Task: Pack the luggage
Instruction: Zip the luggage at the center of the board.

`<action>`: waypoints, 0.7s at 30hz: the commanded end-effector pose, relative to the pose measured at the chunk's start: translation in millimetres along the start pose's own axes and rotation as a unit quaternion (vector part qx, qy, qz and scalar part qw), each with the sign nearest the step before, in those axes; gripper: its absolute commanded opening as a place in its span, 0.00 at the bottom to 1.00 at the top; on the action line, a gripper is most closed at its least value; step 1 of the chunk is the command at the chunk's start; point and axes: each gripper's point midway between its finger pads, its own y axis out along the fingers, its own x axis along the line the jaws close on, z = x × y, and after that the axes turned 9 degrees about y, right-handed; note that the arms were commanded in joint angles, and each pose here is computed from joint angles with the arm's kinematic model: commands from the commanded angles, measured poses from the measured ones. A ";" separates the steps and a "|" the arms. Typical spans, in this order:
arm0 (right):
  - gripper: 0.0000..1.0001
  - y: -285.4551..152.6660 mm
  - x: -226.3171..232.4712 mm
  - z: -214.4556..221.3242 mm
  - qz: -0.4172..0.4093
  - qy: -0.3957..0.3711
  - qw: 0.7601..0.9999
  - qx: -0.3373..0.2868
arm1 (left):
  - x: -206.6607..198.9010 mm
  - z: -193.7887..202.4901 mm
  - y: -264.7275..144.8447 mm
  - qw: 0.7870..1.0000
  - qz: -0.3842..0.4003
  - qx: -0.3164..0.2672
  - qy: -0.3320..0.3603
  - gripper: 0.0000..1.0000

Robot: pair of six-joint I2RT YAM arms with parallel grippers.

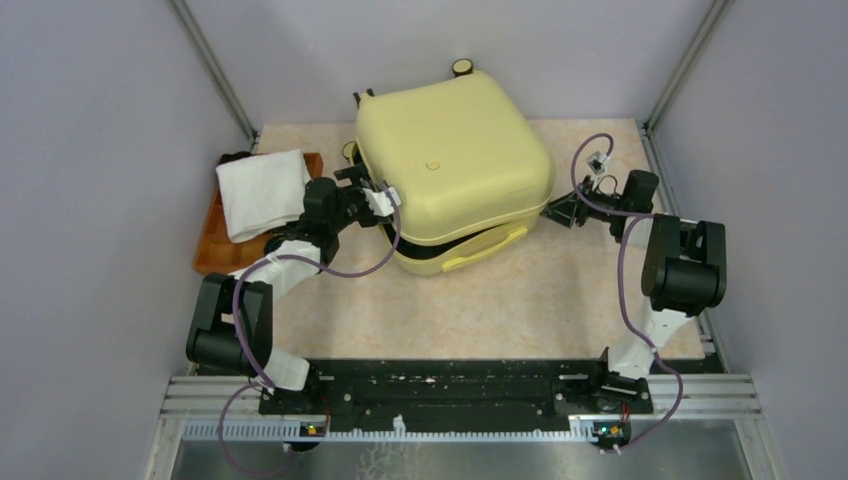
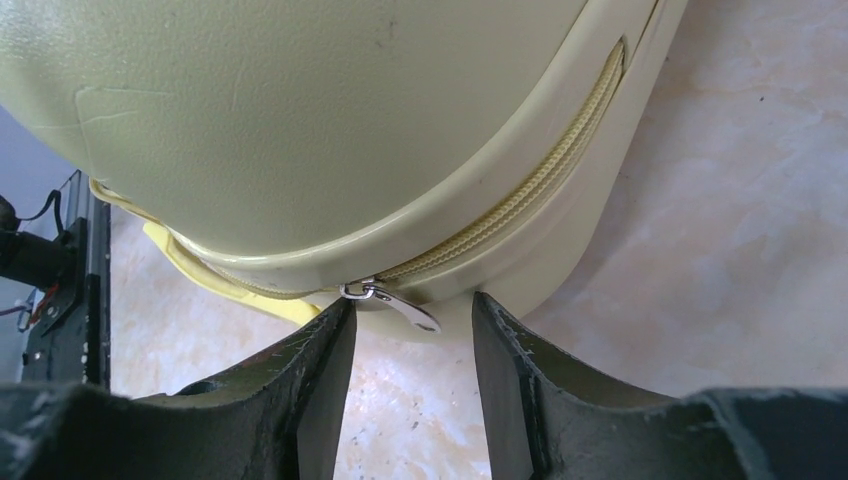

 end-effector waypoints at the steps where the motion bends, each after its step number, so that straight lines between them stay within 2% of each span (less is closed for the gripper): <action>1: 0.47 28.1 24.4 1.0 -0.032 -0.034 0.998 0.030 | 89.3 -71.1 -7.5 0.984 -0.128 -0.106 0.055 0.98; 8: 0.47 30.4 31.1 4.0 -0.029 -0.061 0.997 0.039 | 91.1 -72.0 -8.2 0.984 -0.130 -0.106 0.056 0.98; 14: 0.44 31.4 37.0 -11.7 -0.033 -0.076 0.997 0.008 | 89.8 -70.3 -9.4 0.985 -0.130 -0.102 0.057 0.98; 16: 0.40 32.8 37.1 -12.6 -0.035 -0.070 0.997 0.006 | 91.7 -71.3 -9.7 0.984 -0.132 -0.103 0.057 0.98; 21: 0.21 30.7 48.8 -21.2 -0.039 -0.087 0.995 -0.029 | 91.0 -70.9 -10.0 0.985 -0.131 -0.102 0.056 0.98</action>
